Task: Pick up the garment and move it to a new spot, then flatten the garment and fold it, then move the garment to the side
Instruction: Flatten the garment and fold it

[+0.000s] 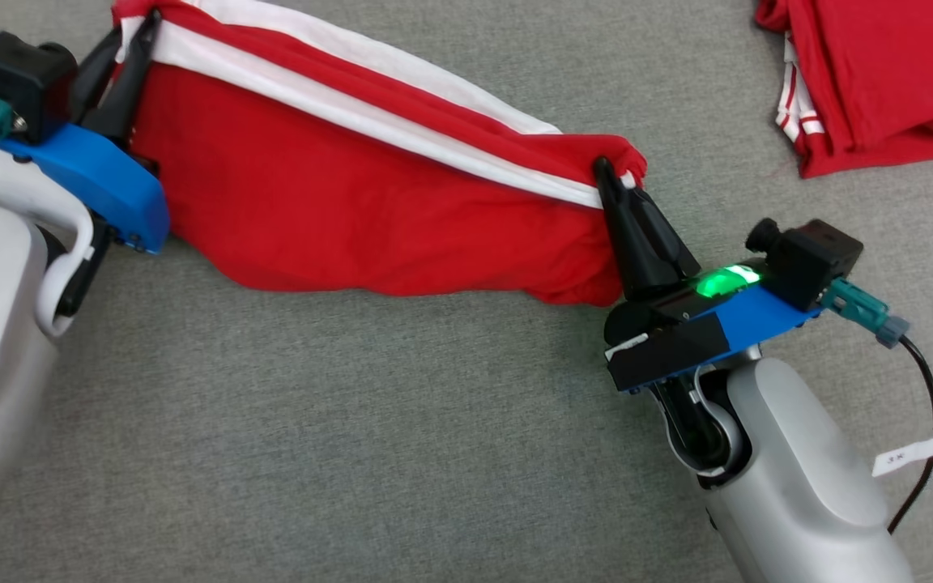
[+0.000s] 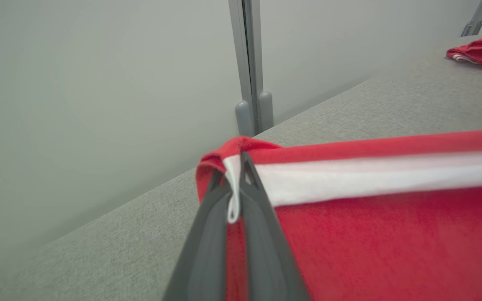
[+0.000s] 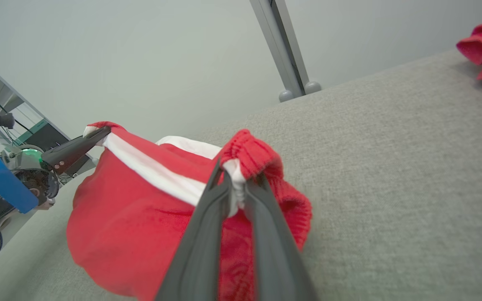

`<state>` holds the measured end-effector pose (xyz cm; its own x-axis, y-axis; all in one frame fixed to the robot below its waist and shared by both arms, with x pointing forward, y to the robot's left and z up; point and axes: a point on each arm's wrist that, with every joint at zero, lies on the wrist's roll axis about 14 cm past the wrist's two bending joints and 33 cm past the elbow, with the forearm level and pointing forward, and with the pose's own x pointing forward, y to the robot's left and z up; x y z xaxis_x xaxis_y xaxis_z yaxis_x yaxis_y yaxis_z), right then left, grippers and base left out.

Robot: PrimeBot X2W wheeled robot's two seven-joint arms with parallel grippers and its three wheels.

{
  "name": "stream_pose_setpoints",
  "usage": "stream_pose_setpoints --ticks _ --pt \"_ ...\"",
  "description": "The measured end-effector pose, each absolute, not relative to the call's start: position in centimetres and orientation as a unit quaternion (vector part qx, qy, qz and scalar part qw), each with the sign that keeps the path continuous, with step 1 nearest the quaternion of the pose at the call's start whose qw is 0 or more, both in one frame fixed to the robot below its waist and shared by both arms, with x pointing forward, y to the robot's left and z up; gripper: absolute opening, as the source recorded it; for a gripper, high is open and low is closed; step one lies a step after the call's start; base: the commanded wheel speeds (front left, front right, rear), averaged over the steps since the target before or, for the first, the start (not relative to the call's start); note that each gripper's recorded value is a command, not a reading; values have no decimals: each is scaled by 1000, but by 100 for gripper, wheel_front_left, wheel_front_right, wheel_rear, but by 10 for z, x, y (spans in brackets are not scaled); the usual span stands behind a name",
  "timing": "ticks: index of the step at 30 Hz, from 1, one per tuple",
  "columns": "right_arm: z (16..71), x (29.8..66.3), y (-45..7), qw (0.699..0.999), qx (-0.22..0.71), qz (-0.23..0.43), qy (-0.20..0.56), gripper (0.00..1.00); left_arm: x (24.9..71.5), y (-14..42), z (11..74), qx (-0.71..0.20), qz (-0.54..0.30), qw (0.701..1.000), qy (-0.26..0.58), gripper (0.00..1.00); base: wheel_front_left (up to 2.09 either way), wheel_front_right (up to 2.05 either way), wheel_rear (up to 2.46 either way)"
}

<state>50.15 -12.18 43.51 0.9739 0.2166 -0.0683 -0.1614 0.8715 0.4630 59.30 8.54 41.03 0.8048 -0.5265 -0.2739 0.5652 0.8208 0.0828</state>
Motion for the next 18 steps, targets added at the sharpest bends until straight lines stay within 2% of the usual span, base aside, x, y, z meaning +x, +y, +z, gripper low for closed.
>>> stream_pose_setpoints --ticks 2,3,4,5,6,12,18 --pt "434 504 -122 965 234 98 59 0 599 84 407 81 -289 946 121 0 0 0 0" --pt "434 505 -123 966 233 97 59 9 602 84 406 82 -288 946 122 0 0 0 0" --pt "434 506 -124 966 231 97 58 38 602 83 403 83 -288 945 127 0 0 0 0" --pt "433 506 -123 967 228 99 60 100 603 84 400 83 -288 945 129 50 0 0 0" --pt "432 506 -122 967 227 99 61 100 604 85 399 86 -285 946 130 100 0 0 0" --pt "443 504 -130 975 194 96 43 100 608 93 412 74 -270 954 104 100 0 0 0" --pt "462 486 -148 985 156 75 9 100 609 109 442 60 -245 965 69 100 0 0 0"
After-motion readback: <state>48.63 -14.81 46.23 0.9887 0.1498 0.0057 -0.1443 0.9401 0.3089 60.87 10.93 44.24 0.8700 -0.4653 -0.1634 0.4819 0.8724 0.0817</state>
